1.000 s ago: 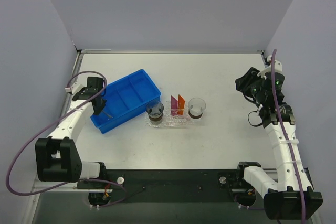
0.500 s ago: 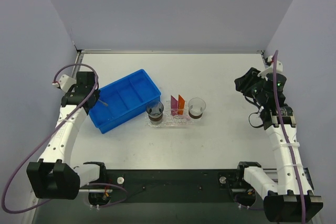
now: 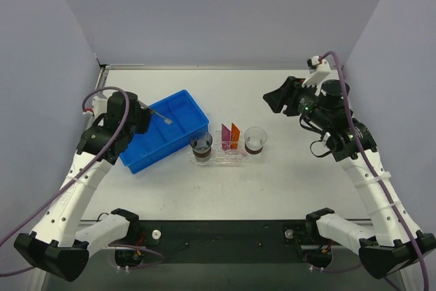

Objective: Prepare toiletry sets of a toothbrush and toothpaste on the tray

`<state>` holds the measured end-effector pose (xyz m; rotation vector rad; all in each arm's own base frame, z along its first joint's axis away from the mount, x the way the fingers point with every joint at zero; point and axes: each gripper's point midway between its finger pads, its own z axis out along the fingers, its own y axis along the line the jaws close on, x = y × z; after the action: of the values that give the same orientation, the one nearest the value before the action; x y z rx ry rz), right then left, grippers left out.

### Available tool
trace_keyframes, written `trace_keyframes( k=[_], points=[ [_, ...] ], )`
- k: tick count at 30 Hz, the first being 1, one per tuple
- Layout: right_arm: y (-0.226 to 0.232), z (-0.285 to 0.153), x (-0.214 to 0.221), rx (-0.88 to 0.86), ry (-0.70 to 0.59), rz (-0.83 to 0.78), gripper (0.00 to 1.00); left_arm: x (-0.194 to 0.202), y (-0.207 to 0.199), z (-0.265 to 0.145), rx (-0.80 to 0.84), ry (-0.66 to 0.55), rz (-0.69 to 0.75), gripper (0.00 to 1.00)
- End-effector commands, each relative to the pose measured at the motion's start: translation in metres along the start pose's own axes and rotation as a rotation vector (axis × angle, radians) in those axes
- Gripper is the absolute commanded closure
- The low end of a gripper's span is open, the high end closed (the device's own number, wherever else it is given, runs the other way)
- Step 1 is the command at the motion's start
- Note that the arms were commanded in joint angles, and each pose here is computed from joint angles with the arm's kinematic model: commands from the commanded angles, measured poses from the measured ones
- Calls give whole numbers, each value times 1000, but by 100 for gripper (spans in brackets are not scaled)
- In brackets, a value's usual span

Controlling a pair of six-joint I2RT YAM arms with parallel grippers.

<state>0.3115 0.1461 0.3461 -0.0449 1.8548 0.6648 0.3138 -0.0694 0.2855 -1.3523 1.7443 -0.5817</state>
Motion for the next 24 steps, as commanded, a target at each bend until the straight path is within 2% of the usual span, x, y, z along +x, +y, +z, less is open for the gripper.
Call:
trace_keyframes(
  k=[1, 6, 11, 14, 18, 22, 24],
  points=[
    [66, 8, 9, -201, 58, -27, 49, 48, -28, -23, 84, 158, -162, 100],
    [116, 11, 41, -381, 203, -25, 49, 92, -40, -39, 132, 274, -163, 100],
    [148, 6, 66, -480, 320, -37, 49, 108, -48, -48, 161, 309, -154, 100],
    [164, 3, 78, -537, 384, -51, 55, 118, -50, -53, 172, 336, -144, 100],
    [172, 5, 97, -569, 485, -41, 57, 132, -54, -61, 205, 388, -149, 100],
    [172, 4, 97, -570, 487, -45, 57, 132, -58, -70, 250, 416, -165, 100],
    [170, 3, 96, -575, 477, -82, 57, 142, -60, -75, 290, 476, -150, 100]
  ],
)
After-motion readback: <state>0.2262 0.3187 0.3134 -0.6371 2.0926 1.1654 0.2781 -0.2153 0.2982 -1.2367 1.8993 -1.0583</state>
